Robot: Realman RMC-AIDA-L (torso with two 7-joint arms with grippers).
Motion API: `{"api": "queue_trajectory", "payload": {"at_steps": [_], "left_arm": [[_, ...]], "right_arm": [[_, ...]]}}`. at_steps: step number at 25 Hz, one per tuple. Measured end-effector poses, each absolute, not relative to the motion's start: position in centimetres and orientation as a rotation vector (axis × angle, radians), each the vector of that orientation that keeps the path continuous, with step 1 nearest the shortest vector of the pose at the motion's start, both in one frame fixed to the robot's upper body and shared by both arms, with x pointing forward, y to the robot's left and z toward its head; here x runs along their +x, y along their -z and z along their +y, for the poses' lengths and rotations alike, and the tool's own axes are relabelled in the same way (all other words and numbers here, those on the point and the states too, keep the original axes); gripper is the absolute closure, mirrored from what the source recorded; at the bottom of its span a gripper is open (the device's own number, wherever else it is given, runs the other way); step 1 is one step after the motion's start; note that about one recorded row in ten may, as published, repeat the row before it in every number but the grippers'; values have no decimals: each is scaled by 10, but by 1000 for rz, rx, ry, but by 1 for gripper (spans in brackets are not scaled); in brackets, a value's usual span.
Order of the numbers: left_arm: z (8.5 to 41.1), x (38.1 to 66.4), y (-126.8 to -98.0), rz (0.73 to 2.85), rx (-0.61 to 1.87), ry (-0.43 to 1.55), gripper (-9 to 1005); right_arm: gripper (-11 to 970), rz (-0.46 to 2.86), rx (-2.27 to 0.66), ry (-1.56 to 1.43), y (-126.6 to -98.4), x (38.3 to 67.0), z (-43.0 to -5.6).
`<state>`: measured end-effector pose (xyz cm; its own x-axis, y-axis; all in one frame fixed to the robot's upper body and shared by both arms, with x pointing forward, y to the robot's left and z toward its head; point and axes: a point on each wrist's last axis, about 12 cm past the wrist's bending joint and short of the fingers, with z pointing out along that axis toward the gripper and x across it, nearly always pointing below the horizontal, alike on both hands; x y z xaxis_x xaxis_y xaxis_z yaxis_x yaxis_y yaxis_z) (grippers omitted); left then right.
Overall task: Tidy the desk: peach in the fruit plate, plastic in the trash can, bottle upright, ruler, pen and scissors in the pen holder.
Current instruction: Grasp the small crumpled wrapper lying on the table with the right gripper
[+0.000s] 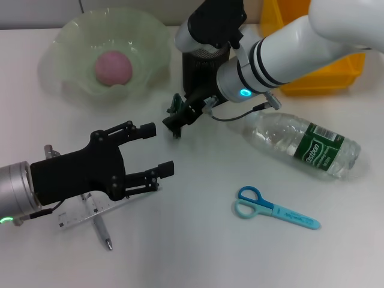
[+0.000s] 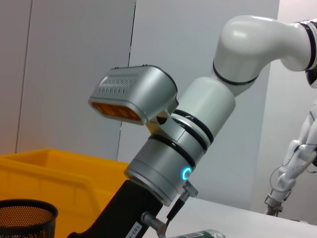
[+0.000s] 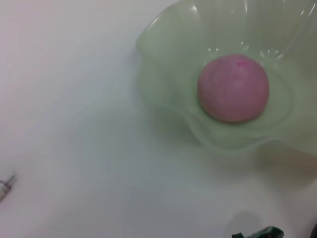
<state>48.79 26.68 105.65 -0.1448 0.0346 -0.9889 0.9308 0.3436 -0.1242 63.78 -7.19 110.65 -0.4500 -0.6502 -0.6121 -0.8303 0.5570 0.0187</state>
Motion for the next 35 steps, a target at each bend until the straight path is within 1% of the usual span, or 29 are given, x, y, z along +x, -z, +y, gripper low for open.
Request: {"api": "queue_trajectory", "payload": {"at_steps": [16, 22, 33, 35], "left_arm": [[261, 489, -1057, 1479, 923, 1022, 177], [260, 489, -1057, 1476, 920, 1022, 177], [259, 489, -1058, 1471, 919, 1024, 177], [259, 489, -1058, 1469, 920, 1026, 178]], "right_arm": [[302, 2262, -1196, -421, -1096, 632, -79], [538, 2265, -1202, -424, -1093, 630, -80], [779, 2257, -1216, -431, -1094, 629, -78], [839, 2253, -1221, -432, -1094, 629, -79]]}}
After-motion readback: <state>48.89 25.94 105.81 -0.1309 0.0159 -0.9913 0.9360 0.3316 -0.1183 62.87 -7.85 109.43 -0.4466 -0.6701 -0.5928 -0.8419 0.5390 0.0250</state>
